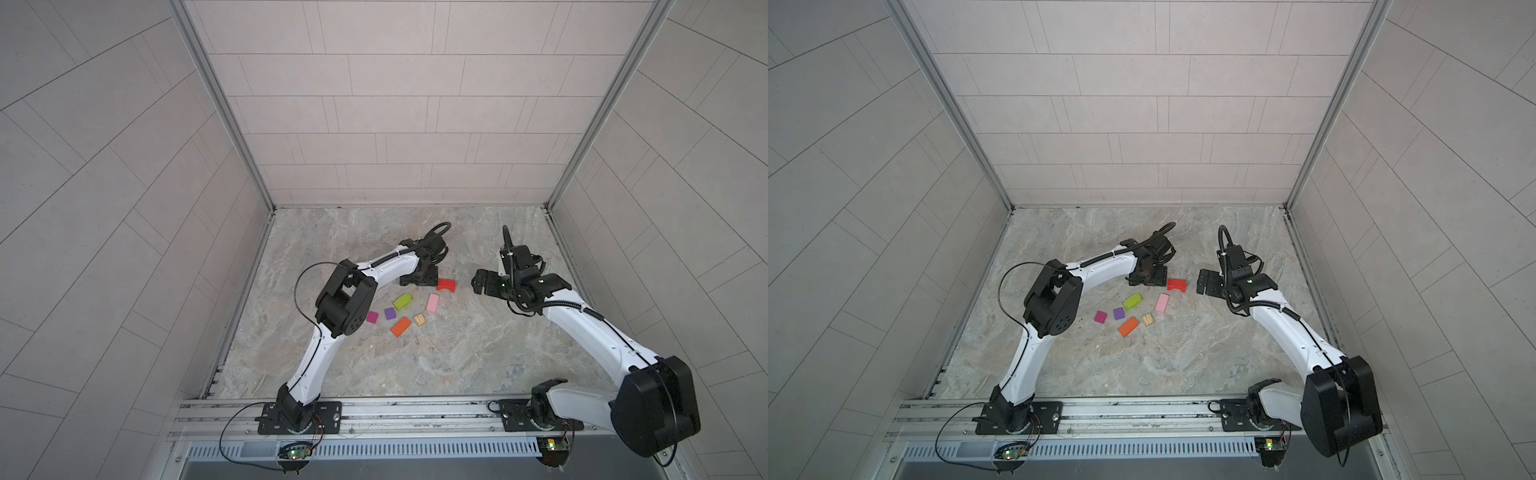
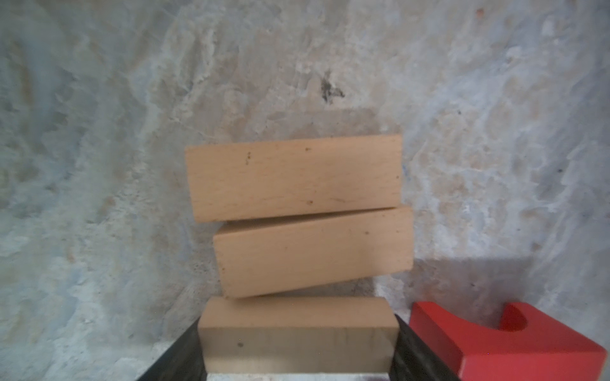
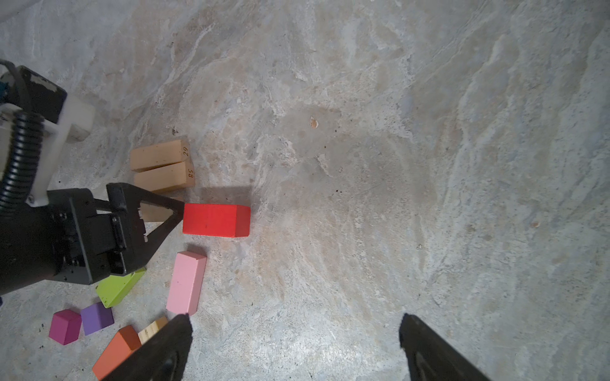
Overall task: Build the wood block tower
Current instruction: 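Carry the plank with the left gripper toward the planks while the right arm withdraws, then lower the plank beside the two planks and open the left gripper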
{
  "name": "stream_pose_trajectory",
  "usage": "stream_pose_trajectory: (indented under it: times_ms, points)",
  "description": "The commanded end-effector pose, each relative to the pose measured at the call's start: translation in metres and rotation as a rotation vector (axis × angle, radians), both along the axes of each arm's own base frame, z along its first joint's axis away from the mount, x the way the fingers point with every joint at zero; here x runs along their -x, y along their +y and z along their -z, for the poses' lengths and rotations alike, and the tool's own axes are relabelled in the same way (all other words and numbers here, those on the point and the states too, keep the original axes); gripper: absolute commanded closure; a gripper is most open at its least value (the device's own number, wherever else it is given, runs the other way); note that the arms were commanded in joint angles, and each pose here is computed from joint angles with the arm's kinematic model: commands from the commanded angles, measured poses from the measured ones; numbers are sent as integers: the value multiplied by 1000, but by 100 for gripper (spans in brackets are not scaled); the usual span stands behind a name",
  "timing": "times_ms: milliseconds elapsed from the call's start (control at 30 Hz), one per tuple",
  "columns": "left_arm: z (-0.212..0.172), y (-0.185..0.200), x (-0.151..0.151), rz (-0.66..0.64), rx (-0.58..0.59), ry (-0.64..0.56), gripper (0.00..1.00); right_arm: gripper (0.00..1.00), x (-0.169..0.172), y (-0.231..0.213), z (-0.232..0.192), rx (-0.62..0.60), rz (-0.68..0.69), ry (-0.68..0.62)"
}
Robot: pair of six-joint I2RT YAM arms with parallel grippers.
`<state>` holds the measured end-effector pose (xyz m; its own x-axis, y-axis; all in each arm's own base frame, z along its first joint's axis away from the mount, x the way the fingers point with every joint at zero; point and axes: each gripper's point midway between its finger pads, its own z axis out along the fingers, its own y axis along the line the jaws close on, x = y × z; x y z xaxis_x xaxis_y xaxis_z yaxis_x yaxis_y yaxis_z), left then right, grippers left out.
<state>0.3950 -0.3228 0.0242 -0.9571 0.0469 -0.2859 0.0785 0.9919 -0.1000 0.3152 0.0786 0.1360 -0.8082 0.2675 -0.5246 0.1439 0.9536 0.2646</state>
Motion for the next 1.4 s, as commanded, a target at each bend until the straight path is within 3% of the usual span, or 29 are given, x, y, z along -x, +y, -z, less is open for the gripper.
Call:
stream_pose_trajectory:
  times_ms: [0, 1033, 1367]
  points:
    - [4, 2, -1, -10, -37, 1, 53, 1, 6, -4, 2, 7, -2, 4]
    - [-1, -1, 3, -14, -8, 21, 6, 1, 7, -1, 4, -5, -17, 18]
    - [-40, 2, 6, 16, 16, -22, 3, 1, -1, 2, -4, -3, -41, 5]
